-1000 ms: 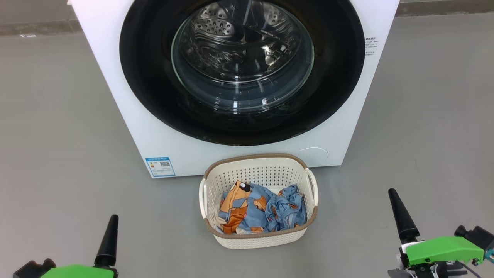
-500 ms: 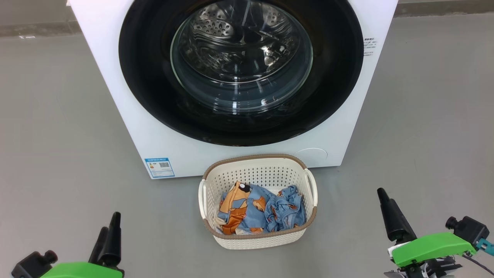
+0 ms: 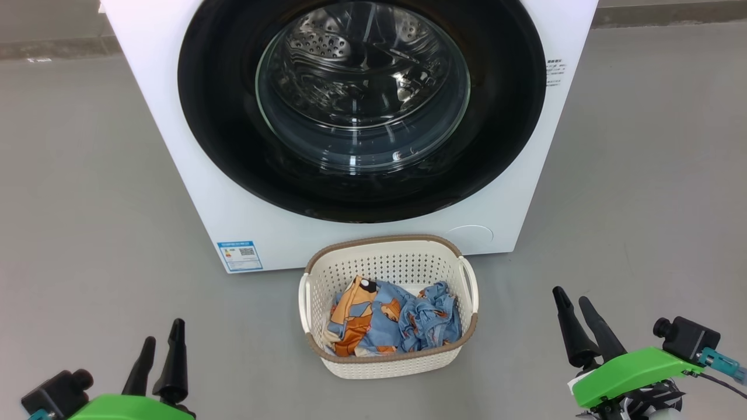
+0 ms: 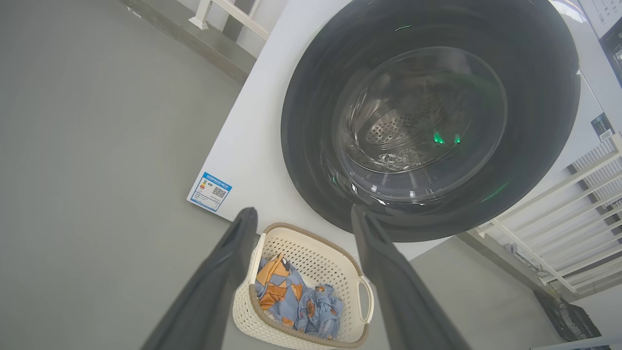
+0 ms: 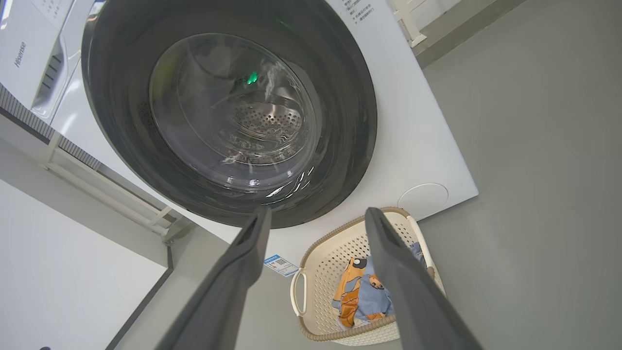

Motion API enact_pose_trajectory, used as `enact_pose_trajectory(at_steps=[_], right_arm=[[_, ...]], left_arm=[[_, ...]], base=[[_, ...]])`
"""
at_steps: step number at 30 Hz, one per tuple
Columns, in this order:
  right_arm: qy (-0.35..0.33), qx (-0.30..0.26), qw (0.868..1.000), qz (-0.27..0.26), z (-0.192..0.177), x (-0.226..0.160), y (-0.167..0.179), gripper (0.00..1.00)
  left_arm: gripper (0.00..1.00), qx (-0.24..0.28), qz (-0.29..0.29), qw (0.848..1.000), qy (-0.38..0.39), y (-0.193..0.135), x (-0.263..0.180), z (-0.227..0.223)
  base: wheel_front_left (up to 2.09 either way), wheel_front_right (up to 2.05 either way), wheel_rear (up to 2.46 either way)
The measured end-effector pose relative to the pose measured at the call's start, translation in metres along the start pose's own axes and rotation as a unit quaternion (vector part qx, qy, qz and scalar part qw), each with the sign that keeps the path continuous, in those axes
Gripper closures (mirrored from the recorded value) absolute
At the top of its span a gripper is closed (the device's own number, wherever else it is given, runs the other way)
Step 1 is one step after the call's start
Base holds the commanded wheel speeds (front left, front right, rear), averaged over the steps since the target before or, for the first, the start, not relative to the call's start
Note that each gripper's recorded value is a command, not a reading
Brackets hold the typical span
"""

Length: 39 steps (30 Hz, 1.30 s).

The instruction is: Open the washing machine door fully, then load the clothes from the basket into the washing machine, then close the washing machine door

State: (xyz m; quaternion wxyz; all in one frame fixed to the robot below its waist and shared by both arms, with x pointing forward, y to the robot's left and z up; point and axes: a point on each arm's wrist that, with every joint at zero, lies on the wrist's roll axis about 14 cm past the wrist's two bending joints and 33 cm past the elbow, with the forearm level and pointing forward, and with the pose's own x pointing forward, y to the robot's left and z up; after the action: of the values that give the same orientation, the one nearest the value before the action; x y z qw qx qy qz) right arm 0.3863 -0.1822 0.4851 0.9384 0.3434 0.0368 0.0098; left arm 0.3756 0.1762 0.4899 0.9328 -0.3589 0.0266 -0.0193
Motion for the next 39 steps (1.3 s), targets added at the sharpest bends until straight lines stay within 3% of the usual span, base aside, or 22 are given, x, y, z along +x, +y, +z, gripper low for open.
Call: enact_pose_trajectory(at_steps=[20,39], right_arm=[[-0.009,-0.166,0.986,0.002,0.005,0.001,-0.005,0.00],[-0.016,-0.293,0.956,0.026,0.007,0.002,0.003,0.00]], left_arm=[[0.00,0.159,-0.020,0.987,-0.009,-0.005,0.001,0.004],[0.00,0.272,-0.028,0.962,-0.018,-0.004,-0.011,0.004]], base=[[0.00,0.00,0.00],[0.00,0.00,0.00]])
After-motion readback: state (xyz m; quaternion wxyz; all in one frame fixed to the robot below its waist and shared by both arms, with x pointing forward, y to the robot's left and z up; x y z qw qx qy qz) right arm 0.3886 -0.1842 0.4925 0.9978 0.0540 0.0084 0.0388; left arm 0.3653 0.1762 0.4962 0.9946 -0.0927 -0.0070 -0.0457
